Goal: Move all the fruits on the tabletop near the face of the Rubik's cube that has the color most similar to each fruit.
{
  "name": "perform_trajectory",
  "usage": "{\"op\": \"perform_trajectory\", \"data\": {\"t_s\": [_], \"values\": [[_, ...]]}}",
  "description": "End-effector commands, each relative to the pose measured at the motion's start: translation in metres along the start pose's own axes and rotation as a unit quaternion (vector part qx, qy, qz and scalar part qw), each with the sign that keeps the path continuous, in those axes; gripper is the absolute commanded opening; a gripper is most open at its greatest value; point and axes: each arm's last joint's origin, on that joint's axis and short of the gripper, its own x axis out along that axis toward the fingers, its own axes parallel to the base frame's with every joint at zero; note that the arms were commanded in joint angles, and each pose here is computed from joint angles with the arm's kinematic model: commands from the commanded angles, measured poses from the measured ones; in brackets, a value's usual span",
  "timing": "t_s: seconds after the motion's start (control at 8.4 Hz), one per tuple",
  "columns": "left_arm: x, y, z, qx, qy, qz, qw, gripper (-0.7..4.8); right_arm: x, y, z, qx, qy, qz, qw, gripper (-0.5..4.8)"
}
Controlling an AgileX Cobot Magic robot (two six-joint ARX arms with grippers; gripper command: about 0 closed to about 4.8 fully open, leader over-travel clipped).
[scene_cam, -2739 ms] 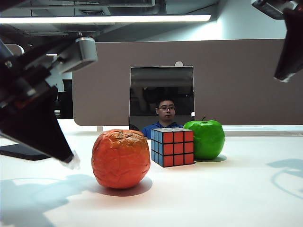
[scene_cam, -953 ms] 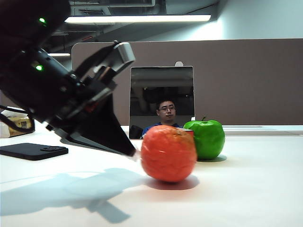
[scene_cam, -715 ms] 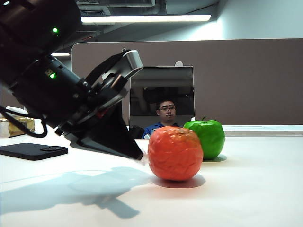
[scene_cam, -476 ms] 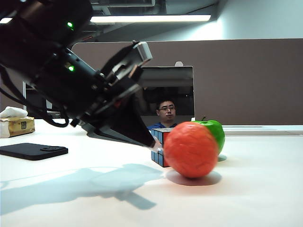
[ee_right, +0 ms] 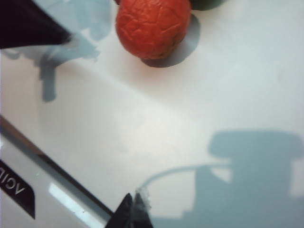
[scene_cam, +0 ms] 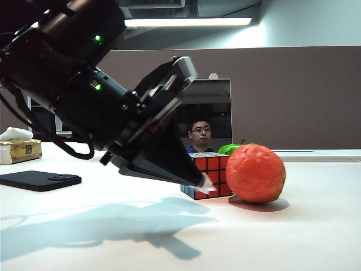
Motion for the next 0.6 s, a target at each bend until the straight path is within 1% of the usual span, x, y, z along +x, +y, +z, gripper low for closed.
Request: {"op": "perform_trajectory", "data": {"t_s": [0.12, 0.24, 0.36, 0.48, 0.6], "values": [[-0.005, -0.011, 0.024, 0.012, -0.098, -0.041, 0.994, -0.05, 0.058, -0.021, 0.025, -0.006, -0.021, -0.004, 1.000, -0.01], [-0.007, -0.008, 0.020, -0.006, -0.081, 0.012, 0.997, -0.05, 0.097, -0.036, 0.045, 0.002, -0.024, 0.000, 1.000, -0.01], [-0.011, -0.008, 0.022, 0.002, -0.093, 0.040, 0.995, -0.05, 0.107, -0.039, 0.050, 0.000, -0.031, -0.001, 1.000, -0.01], [-0.020, -0.010, 0.026, 0.019, -0.102, 0.080, 0.991, -0.05, 0.116, -0.043, 0.054, -0.003, -0.039, 0.000, 0.999, -0.01], [-0.030, -0.013, 0.028, 0.030, -0.102, 0.101, 0.989, -0.05, 0.120, -0.044, 0.056, -0.003, -0.040, 0.000, 0.999, -0.01]]}}
